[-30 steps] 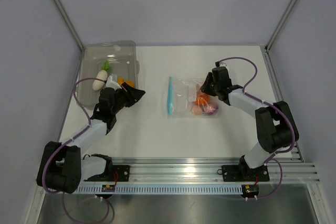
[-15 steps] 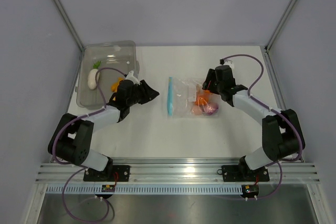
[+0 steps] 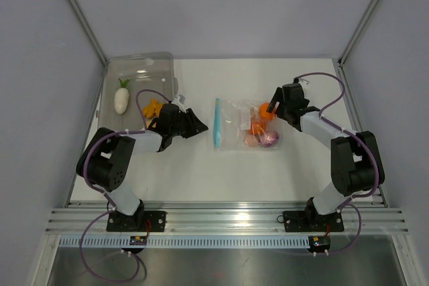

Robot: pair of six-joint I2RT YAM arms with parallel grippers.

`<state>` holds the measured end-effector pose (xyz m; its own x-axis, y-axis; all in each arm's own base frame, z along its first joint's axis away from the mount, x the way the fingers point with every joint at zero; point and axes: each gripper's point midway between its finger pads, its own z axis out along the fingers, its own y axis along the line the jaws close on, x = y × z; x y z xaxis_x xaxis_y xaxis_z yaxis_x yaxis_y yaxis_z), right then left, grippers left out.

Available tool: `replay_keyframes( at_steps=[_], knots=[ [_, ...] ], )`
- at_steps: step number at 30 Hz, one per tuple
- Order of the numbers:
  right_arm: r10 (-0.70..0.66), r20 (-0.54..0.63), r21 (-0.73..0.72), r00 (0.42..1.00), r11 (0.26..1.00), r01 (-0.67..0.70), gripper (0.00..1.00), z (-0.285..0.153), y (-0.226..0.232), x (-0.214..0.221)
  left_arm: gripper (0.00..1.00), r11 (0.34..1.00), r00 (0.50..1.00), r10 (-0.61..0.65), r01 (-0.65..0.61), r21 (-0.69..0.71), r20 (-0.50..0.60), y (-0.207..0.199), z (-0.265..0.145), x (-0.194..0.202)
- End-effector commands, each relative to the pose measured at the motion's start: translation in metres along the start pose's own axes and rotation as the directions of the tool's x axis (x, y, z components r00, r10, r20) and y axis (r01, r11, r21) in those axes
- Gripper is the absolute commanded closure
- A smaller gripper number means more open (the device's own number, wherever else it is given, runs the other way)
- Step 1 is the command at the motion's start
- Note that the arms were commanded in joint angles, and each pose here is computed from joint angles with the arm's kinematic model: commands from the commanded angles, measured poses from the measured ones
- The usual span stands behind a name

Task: Open the zip-top bag and remove the fake food
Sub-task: Place the fake vegetable in the bin, then pick up the fake vegetable from the zipper food storage bag.

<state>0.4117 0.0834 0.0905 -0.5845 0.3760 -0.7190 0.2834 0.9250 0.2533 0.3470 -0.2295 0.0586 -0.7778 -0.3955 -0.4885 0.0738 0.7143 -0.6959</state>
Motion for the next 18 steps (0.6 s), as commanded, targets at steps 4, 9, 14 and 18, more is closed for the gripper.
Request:
replay_keyframes(
  at_steps=[4, 9, 14, 18],
  knots=[
    [0.114, -0.016, -0.103, 0.993, 0.988, -0.115, 0.17, 0.020, 0.018, -0.005, 0.63, 0.991, 0.999, 0.018, -0.014, 0.130, -0.028, -0.033, 0.015, -0.002],
    [0.132, -0.042, -0.174, 0.990, 0.975, -0.138, 0.37, 0.022, 0.032, 0.000, 0.64, 0.990, 0.999, 0.028, -0.023, 0.138, -0.035, -0.037, 0.018, 0.000],
    [0.136, -0.077, -0.208, 0.988, 0.967, -0.149, 0.63, 0.027, 0.038, 0.008, 0.64, 0.988, 0.999, 0.027, -0.021, 0.156, -0.040, -0.041, 0.017, 0.001],
    [0.135, -0.114, -0.230, 0.984, 0.960, -0.159, 0.91, 0.032, 0.043, 0.017, 0.63, 0.983, 0.999, 0.024, -0.015, 0.184, -0.046, -0.045, 0.017, 0.003]
  ],
)
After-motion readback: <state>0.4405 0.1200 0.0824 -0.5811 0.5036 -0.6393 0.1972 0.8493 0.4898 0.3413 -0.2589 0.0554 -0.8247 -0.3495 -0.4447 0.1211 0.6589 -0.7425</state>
